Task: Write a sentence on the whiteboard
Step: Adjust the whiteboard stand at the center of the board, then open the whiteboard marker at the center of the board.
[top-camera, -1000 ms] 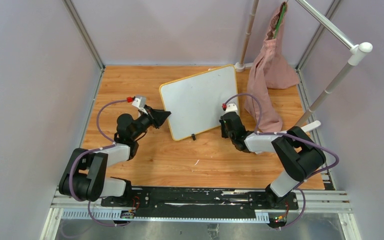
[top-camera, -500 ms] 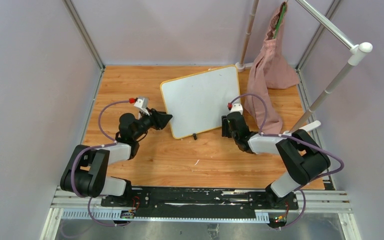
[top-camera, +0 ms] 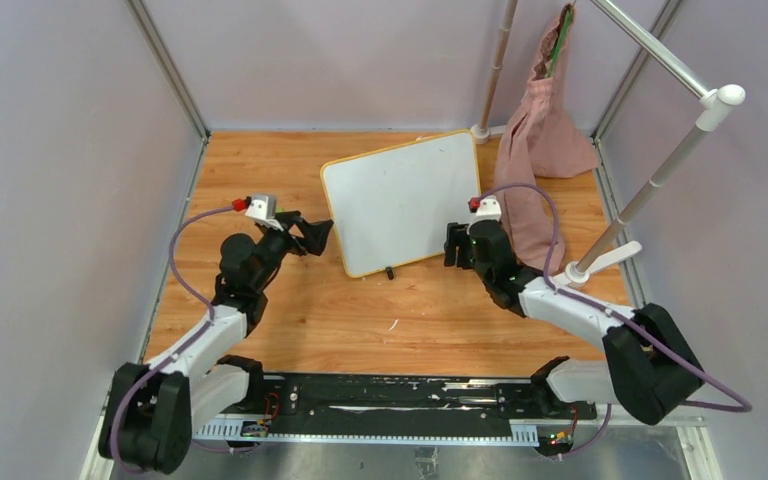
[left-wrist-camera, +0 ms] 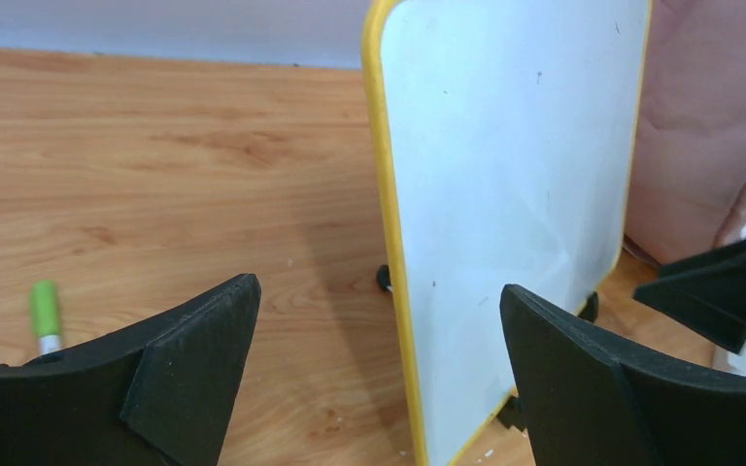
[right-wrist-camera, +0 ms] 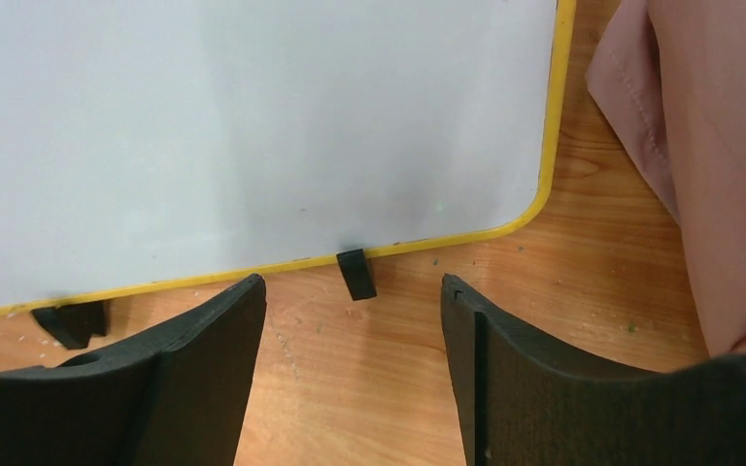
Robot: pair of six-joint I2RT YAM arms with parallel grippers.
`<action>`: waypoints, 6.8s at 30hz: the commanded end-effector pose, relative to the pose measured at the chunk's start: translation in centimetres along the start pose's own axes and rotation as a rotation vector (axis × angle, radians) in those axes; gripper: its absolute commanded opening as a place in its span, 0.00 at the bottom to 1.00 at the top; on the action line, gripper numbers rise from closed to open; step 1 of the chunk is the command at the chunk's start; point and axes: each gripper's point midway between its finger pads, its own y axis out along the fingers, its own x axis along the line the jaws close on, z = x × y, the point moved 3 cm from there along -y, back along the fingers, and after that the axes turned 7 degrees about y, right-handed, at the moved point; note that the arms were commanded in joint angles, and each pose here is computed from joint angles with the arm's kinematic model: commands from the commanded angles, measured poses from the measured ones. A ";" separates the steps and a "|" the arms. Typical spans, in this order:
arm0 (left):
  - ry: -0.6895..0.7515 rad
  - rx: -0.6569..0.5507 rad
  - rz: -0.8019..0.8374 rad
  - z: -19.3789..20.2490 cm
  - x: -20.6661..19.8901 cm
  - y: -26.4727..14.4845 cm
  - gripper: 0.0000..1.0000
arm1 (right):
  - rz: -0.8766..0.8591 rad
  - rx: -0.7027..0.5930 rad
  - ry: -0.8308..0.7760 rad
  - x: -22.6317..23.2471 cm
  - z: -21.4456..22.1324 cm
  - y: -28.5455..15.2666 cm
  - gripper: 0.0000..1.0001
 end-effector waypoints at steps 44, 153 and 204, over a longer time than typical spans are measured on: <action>-0.198 1.083 -0.755 11.4 17.2 1.8 0.66 | -0.509 0.007 0.005 6.3 -6.0 -15.3 0.52; -0.284 -0.176 0.611 -21.6 -17.7 -14.1 0.00 | -1.266 -0.204 0.032 28.4 -13.8 -26.5 0.67; -0.307 -0.093 0.822 -22.8 -21.2 -12.0 0.72 | -1.190 -0.175 -0.111 23.7 -10.5 -26.4 0.00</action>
